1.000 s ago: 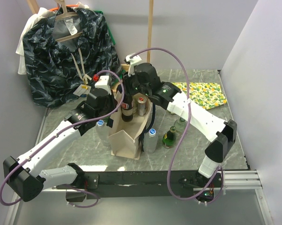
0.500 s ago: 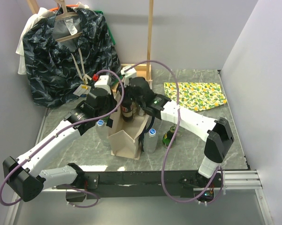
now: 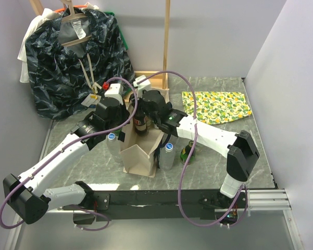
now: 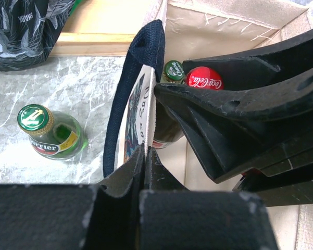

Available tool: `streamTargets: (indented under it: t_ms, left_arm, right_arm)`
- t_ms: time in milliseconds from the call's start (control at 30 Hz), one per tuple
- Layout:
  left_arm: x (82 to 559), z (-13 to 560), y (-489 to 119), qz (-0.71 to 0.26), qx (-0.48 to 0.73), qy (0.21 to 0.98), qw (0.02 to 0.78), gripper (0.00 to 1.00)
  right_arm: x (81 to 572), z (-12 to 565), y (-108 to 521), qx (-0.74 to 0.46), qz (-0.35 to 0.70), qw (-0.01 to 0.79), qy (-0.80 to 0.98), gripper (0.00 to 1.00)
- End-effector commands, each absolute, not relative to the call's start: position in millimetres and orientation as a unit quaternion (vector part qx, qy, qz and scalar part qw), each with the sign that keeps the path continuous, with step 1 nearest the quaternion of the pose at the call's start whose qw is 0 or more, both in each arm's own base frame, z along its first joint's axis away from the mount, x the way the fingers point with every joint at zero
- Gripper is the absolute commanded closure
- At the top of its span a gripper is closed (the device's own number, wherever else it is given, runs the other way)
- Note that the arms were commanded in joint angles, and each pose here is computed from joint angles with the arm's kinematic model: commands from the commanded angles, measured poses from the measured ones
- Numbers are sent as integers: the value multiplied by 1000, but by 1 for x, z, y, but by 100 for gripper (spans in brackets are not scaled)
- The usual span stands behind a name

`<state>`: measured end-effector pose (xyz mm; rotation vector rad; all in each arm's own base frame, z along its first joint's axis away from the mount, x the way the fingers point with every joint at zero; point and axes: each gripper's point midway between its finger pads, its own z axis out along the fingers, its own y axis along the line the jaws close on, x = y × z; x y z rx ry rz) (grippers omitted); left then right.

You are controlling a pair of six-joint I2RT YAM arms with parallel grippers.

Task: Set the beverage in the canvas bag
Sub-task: Place the drink in the canvas bag.

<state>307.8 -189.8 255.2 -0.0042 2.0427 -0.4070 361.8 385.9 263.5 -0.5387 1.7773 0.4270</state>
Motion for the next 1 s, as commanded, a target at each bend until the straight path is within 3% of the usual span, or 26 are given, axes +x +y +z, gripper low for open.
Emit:
streamTargets:
  t_ms: [0,967]
  left_arm:
    - [310,280,-186,-174,-9,831,528,99]
    - [311,274,-185,-168,-7,834,526,99]
  right_arm:
    - [365,365,384,-161,238,683,672,100]
    - [365,314,390,-171,232,642,711,100]
